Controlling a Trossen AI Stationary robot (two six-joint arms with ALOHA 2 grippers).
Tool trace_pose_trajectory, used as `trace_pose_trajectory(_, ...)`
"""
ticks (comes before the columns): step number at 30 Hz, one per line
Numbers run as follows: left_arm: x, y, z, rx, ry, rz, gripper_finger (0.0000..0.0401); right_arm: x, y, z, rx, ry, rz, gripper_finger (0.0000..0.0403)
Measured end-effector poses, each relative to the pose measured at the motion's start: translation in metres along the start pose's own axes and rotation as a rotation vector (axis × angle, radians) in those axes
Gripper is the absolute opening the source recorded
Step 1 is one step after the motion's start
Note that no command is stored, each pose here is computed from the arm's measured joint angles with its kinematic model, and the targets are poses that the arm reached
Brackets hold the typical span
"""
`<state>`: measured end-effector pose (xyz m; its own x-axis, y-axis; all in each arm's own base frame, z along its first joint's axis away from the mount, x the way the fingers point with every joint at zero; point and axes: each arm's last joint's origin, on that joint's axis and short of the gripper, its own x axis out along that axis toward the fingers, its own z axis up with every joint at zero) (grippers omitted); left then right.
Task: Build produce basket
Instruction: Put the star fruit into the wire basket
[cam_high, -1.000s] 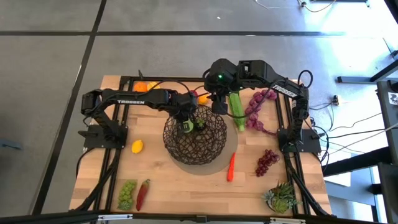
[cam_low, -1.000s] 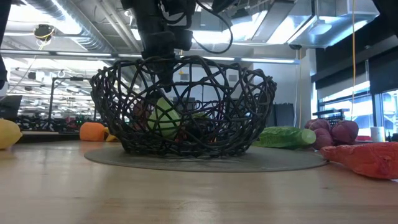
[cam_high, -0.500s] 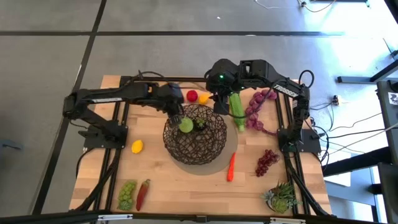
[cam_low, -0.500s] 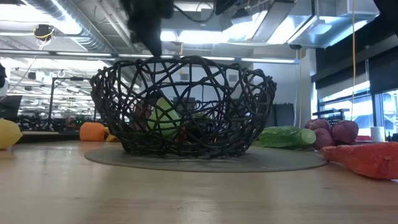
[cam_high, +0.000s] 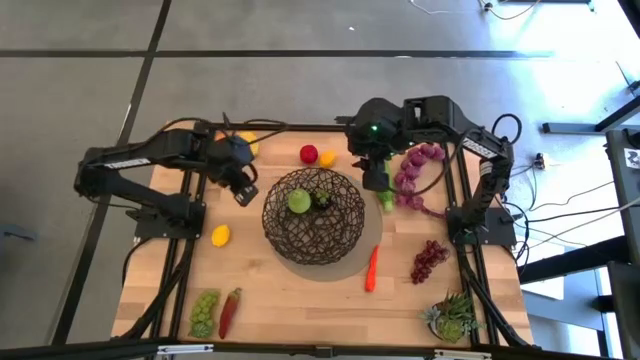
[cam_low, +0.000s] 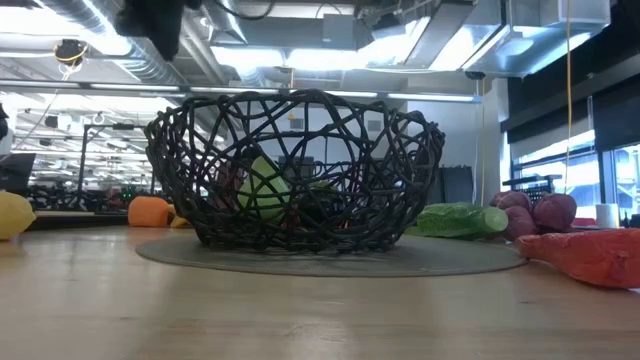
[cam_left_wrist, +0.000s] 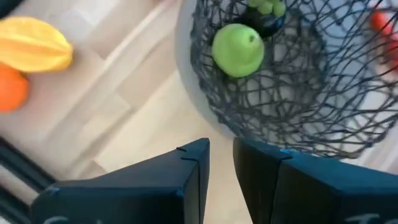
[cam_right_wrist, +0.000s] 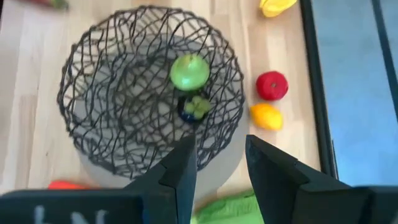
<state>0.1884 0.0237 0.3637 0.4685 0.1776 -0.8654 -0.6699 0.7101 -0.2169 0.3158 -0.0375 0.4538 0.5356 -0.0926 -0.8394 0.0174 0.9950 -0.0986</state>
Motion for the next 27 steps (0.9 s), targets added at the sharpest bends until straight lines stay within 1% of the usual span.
trace_pose_trajectory(3, -0.004, -0.003, -0.010, -0.057, 0.043, -0.012, 0.0061, -0.001, 0.006, 0.000, -0.016, 0.000, 0.011, 0.0133)
trace_pose_trajectory(6, -0.008, -0.011, -0.019, -0.108, 0.086, -0.047, 0.0061, -0.001, 0.012, 0.000, -0.032, 0.006, 0.026, 0.0133)
trace_pose_trajectory(10, -0.011, -0.023, -0.037, -0.130, 0.151, -0.060, 0.0061, -0.005, 0.021, -0.002, -0.061, 0.021, 0.052, 0.0133)
trace_pose_trajectory(15, -0.015, -0.041, -0.058, -0.232, 0.247, -0.094, 0.0061, -0.005, 0.033, -0.002, -0.109, 0.018, 0.138, 0.0133)
trace_pose_trajectory(19, -0.017, -0.055, -0.076, -0.300, 0.306, -0.088, 0.0061, -0.006, 0.041, -0.002, -0.133, 0.010, 0.201, 0.0133)
trace_pose_trajectory(23, -0.019, -0.064, -0.090, -0.320, 0.343, -0.080, 0.0061, -0.006, 0.044, -0.002, -0.135, 0.009, 0.211, 0.0133)
trace_pose_trajectory(27, -0.019, -0.068, -0.098, -0.322, 0.352, -0.057, 0.0061, -0.006, 0.044, 0.000, -0.128, -0.002, 0.208, 0.0133)
